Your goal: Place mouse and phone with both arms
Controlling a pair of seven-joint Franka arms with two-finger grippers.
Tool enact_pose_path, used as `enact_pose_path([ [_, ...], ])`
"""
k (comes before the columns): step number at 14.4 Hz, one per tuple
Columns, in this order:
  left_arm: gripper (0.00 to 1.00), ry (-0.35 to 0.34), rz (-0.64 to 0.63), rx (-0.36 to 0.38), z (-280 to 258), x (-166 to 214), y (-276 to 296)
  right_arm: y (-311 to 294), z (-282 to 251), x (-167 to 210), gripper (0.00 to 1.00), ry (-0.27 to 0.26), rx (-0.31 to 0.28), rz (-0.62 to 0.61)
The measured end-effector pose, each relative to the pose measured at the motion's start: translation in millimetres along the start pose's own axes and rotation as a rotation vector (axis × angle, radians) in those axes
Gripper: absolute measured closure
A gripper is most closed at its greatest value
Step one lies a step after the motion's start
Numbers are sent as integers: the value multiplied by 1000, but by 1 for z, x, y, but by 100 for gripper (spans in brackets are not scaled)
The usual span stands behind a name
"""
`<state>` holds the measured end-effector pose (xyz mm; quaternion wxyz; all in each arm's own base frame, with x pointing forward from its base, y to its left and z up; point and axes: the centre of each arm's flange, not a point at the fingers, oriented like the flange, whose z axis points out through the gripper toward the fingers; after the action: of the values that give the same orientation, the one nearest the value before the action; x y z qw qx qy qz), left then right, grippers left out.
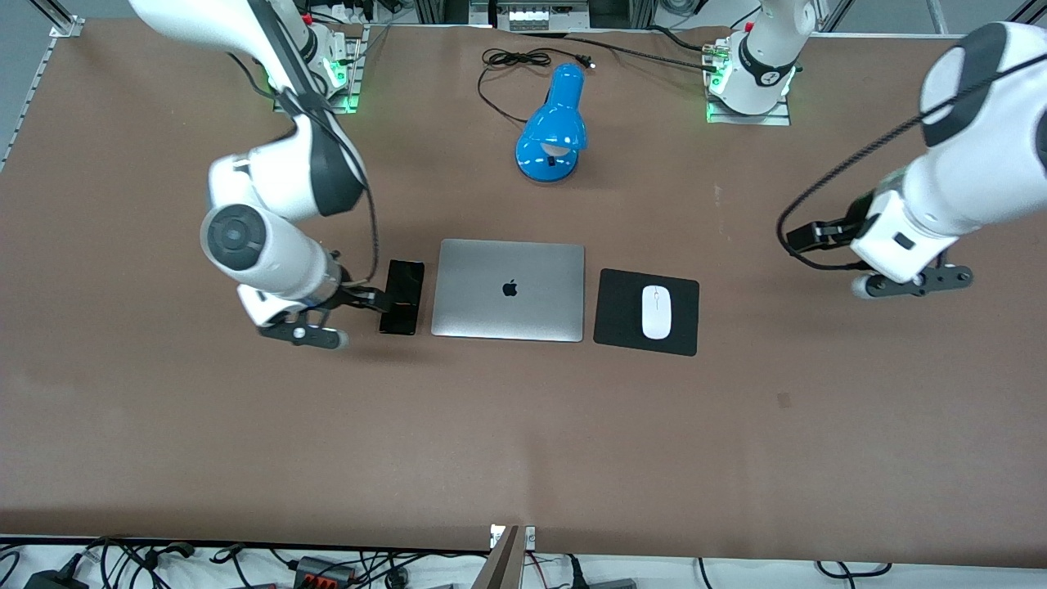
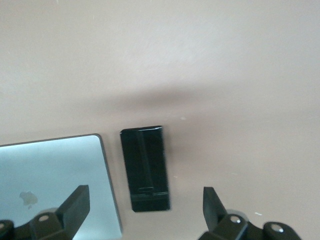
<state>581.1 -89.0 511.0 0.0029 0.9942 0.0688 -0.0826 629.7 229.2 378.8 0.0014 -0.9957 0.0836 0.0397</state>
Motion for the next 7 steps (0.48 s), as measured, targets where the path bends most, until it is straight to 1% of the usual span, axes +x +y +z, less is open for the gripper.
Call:
enact_pose_path([
  [3, 0, 20, -24, 13, -4, -11, -19, 16, -53, 12, 0, 19, -22, -56],
  [5, 0, 33, -29, 8, -9, -8, -35, 34, -81, 20, 0, 40, -34, -81],
  [7, 0, 35, -35, 2, -12, -4, -46, 50, -101, 24, 0, 48, -41, -96],
])
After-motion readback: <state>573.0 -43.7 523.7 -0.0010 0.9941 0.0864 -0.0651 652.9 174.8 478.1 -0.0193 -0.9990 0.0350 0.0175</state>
